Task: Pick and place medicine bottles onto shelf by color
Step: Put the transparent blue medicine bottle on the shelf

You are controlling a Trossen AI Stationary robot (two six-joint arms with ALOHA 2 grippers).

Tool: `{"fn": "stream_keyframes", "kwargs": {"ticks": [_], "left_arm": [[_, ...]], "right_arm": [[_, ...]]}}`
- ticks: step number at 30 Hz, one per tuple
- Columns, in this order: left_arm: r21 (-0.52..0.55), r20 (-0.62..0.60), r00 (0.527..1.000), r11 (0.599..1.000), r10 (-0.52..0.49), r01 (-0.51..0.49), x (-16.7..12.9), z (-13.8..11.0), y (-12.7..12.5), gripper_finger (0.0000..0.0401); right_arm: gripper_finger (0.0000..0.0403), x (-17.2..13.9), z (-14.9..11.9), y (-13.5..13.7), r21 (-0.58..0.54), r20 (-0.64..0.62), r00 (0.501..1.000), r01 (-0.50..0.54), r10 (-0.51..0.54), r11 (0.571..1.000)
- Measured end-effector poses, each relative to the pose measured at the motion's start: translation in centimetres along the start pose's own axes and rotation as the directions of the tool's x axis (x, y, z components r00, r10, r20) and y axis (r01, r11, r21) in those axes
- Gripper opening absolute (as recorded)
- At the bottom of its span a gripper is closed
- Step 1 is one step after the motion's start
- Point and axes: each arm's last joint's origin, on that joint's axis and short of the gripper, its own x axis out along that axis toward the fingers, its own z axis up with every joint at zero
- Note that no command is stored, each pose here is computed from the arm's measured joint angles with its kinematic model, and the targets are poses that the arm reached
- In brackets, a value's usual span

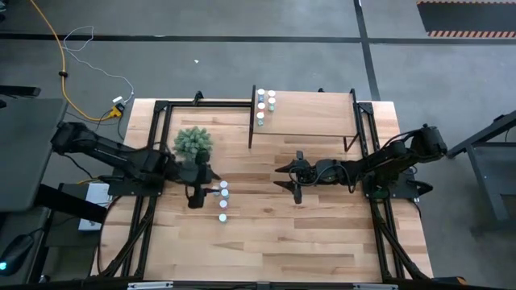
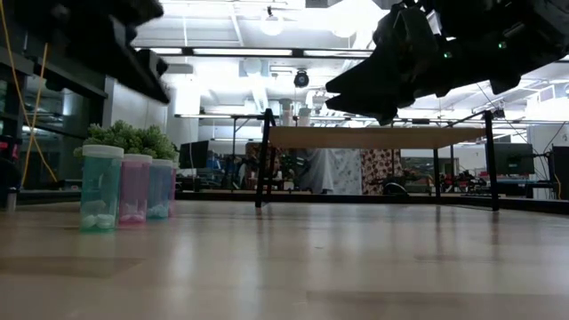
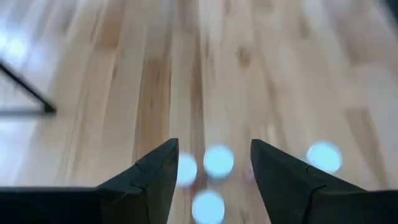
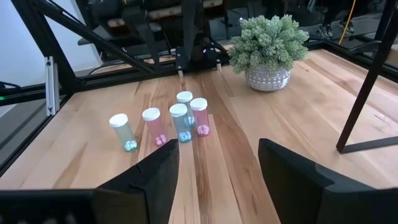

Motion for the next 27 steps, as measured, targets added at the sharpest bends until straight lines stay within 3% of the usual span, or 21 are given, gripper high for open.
{"fn": "stream_keyframes", "kwargs": {"ticks": [10, 15, 27], "left_arm": [[-0.095, -0.148, 0.988, 0.994, 0.037, -0.052, 1.7, -1.5, -1.7, 0.0202], [-0.08, -0.238, 0.966, 0.99, 0.098, -0.12, 2.8, -2.4, -1.9, 0.0202], [-0.059, -0.28, 0.952, 0.988, 0.124, -0.146, 4.1, -2.9, -2.1, 0.0202]], "right_arm": [[0.0211, 0.0, -0.1, 0.0, 0.017, -0.013, 1.0, 0.002, -0.002, 1.0], [0.0211, 0.0, -0.1, 0.0, 0.018, -0.015, 1.0, 0.003, -0.002, 1.0], [0.0211, 0.0, -0.1, 0.0, 0.018, -0.016, 1.0, 0.003, -0.003, 1.0]]}}
